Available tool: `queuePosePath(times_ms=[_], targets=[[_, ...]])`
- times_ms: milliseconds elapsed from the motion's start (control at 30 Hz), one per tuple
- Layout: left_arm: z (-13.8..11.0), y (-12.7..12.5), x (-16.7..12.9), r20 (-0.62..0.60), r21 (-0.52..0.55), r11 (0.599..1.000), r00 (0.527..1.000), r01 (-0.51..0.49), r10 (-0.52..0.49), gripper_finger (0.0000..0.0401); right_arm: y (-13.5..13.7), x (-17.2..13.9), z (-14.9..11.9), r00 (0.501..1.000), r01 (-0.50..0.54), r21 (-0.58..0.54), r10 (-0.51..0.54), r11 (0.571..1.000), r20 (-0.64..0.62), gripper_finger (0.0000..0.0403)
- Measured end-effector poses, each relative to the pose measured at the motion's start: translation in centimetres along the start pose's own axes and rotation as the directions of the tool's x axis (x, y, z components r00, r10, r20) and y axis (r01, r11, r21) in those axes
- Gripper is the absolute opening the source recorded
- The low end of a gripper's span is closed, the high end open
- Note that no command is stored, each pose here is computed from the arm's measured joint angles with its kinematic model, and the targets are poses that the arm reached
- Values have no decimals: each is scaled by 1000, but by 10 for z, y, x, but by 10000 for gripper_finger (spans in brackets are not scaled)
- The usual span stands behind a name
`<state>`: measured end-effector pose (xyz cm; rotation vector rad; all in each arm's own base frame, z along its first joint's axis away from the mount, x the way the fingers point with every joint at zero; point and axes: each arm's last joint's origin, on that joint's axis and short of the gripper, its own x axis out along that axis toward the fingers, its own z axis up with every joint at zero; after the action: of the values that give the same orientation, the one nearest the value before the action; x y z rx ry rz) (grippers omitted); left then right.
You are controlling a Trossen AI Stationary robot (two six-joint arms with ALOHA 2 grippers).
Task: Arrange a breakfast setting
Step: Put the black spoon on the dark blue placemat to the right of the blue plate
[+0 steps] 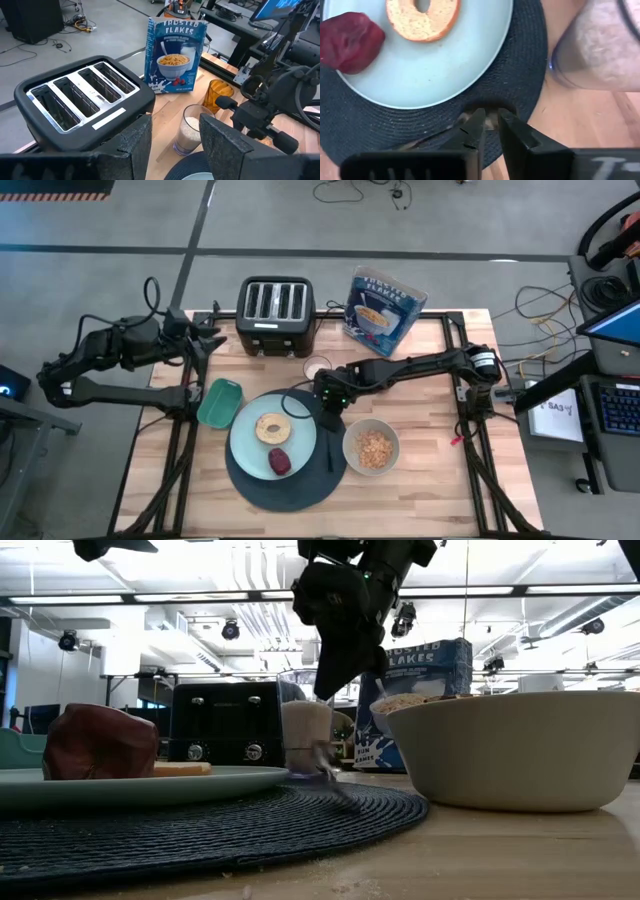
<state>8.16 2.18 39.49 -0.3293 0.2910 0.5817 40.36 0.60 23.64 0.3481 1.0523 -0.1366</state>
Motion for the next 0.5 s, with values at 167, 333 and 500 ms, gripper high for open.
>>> queuePosePath(times_ms=[167,333,500], targets=[[0,0,1,-3,1,1000,1000,-1,1,146,-2,0,1,1000,15,-12,-15,1000,6,77],[0,0,1,-6,12,1000,1000,-2,2,146,-1,-6,1,1000,12,-11,-12,1000,17,100],[-7,-1,1,-45,136,986,994,101,-96,145,10,-13,7,991,16,-70,-7,997,132,107]])
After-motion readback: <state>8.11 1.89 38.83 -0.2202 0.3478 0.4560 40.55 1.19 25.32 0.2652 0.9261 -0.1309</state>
